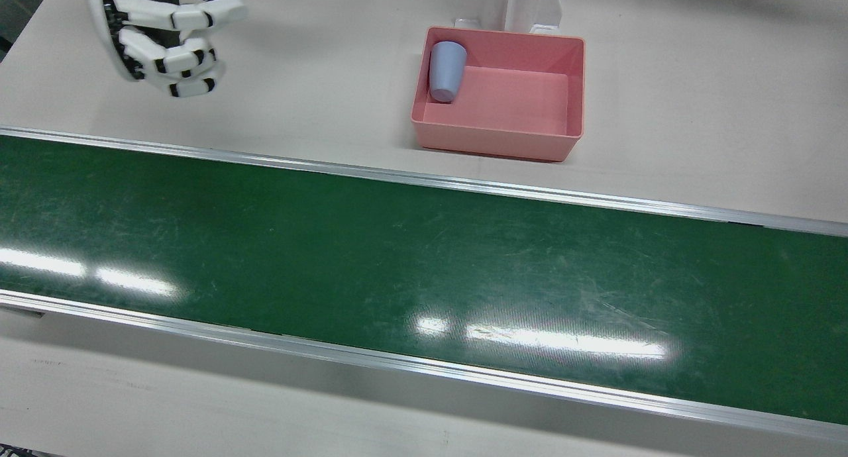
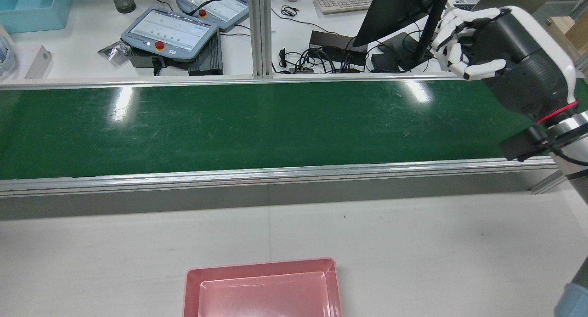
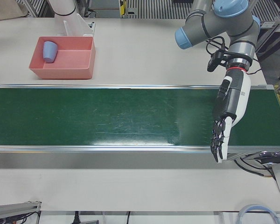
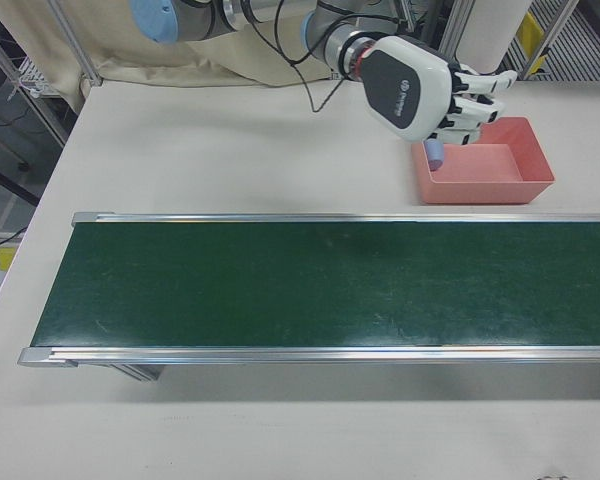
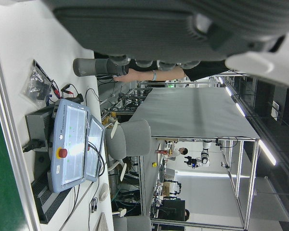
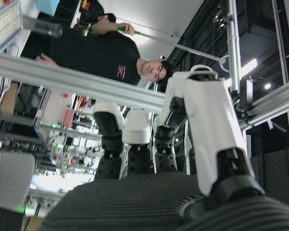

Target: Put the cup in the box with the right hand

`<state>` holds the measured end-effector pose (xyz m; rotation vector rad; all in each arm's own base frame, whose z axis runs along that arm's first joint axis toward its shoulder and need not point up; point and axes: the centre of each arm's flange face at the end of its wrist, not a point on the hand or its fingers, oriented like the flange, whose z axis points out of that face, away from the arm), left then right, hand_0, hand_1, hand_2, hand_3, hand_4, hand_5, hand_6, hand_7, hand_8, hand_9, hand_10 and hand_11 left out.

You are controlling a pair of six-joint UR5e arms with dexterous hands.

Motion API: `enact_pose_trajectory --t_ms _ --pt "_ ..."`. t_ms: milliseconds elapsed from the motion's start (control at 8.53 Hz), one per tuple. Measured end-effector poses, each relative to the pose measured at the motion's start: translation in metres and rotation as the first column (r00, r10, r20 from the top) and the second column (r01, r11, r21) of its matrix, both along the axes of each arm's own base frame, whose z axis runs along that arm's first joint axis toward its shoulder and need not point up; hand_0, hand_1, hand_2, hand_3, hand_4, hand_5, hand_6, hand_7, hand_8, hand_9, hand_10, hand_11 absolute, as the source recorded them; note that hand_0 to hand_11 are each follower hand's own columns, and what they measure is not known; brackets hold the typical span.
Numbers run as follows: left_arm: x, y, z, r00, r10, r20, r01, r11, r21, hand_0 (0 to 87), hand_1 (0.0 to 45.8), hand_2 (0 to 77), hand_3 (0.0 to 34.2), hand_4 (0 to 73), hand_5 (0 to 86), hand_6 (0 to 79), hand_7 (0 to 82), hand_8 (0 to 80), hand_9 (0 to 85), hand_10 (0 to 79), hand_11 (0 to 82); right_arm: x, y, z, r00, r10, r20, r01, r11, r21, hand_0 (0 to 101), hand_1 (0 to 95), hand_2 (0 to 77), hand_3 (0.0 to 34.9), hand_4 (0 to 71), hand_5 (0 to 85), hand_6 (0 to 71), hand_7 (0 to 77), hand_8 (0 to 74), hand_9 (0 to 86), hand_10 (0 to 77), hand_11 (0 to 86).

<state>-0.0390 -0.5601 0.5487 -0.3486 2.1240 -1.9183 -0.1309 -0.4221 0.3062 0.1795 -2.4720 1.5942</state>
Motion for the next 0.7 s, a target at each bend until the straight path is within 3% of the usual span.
enact_pose_trajectory --t_ms 117,234,352,469,586,703 --pt "0.000 0.000 0.000 1.000 0.000 0.000 0.000 1.000 0.000 0.0 0.5 1.6 0.0 1.1 0.0 0.0 0.0 0.0 0.0 0.0 0.0 0.032 -0.027 0.033 0.998 0.038 -0.054 -0.042 0.9965 -0.072 74 34.9 58.9 0.0 42.0 24.0 45.8 69.8 70.9 70.4 42.5 62.2" --pt "0.000 0.000 0.000 1.000 0.000 0.000 0.000 1.000 0.000 0.0 0.5 1.6 0.0 1.1 0.0 0.0 0.0 0.0 0.0 0.0 0.0 0.061 -0.053 0.074 0.993 0.070 -0.093 -0.084 0.9836 -0.160 78 35.5 59.5 0.0 44.2 25.1 45.8 69.8 70.4 70.4 43.1 63.8" --pt "0.000 0.000 0.000 1.000 0.000 0.001 0.000 1.000 0.000 0.0 0.5 1.6 0.0 1.1 0.0 0.0 0.0 0.0 0.0 0.0 0.0 0.093 -0.075 0.121 0.986 0.106 -0.131 -0.136 0.9584 -0.251 78 35.5 59.5 0.0 44.2 25.1 45.8 69.8 70.4 70.4 42.0 63.8" --pt "0.000 0.000 0.000 1.000 0.000 0.001 0.000 1.000 0.001 0.0 0.5 1.6 0.0 1.1 0.0 0.0 0.0 0.0 0.0 0.0 0.0 0.122 -0.093 0.167 0.978 0.139 -0.157 -0.183 0.9323 -0.312 75 36.0 59.5 0.0 36.5 23.5 45.8 69.8 70.4 70.4 42.0 59.5" --pt "0.000 0.000 0.000 1.000 0.000 0.001 0.000 1.000 0.001 0.0 0.5 1.6 0.0 1.1 0.5 0.0 0.0 0.0 0.0 0.0 0.0 0.144 -0.104 0.208 0.971 0.165 -0.171 -0.217 0.9105 -0.352 78 36.0 59.5 0.0 34.4 22.9 45.3 69.8 70.4 70.4 40.9 58.4" --pt "0.000 0.000 -0.001 1.000 0.000 0.001 0.000 1.000 0.002 0.0 0.5 1.6 0.0 1.1 0.0 0.5 0.0 0.0 0.0 0.0 0.0 0.161 -0.109 0.246 0.966 0.186 -0.178 -0.243 0.8884 -0.389 68 36.0 60.0 0.0 24.5 22.9 45.3 69.8 70.4 70.4 38.7 58.4"
